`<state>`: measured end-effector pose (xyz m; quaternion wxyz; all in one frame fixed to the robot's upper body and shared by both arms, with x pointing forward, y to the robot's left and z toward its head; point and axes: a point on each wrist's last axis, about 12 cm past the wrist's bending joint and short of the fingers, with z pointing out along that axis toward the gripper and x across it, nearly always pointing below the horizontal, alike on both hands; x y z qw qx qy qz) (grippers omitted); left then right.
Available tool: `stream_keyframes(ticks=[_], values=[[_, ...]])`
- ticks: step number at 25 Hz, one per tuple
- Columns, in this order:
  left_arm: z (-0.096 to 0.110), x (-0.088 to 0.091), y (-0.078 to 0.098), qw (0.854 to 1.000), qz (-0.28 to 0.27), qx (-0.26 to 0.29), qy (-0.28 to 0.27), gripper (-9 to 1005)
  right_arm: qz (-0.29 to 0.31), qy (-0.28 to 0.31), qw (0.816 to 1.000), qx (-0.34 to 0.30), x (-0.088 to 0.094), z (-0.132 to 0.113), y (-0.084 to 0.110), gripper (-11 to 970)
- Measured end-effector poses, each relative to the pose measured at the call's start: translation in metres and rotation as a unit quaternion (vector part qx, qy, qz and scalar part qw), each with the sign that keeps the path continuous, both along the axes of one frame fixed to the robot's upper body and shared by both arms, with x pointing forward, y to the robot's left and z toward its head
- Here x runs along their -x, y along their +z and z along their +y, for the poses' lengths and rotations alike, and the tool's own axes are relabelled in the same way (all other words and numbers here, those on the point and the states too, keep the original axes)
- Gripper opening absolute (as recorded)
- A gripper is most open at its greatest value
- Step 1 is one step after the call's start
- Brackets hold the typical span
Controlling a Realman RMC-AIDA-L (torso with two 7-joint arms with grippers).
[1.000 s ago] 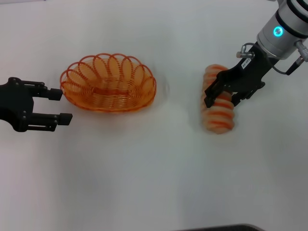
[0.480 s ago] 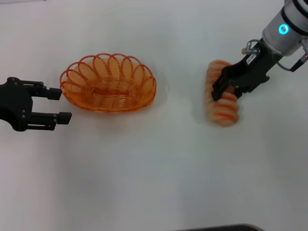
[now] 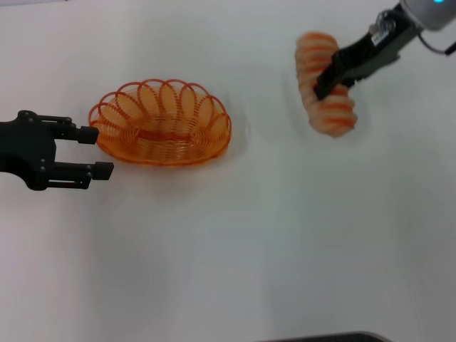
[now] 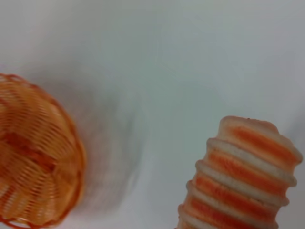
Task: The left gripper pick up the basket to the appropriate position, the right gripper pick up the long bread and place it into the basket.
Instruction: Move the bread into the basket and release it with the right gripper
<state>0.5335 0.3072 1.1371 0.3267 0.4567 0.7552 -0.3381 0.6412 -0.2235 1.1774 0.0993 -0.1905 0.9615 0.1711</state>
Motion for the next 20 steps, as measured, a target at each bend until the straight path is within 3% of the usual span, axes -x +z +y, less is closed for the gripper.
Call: stream_keyframes(ticks=[7, 11, 20], values=[[-0.002, -0.001, 0.001, 1.0, 0.003, 0.003, 0.004, 690, -0.065, 0.179, 0.981, 0.031, -0.004, 0.026, 0.024, 456], [0.001, -0.002, 0.002, 1.0, 0.008, 0.002, 0.011, 690, -0.093, 0.285, 0.953, 0.054, -0.003, 0.047, 0.032, 416], [0.007, -0.002, 0.001, 0.999, 0.013, 0.011, 0.043, 691, -0.162, 0.427, 0.875, 0.159, -0.009, 0.096, 0.04, 370]])
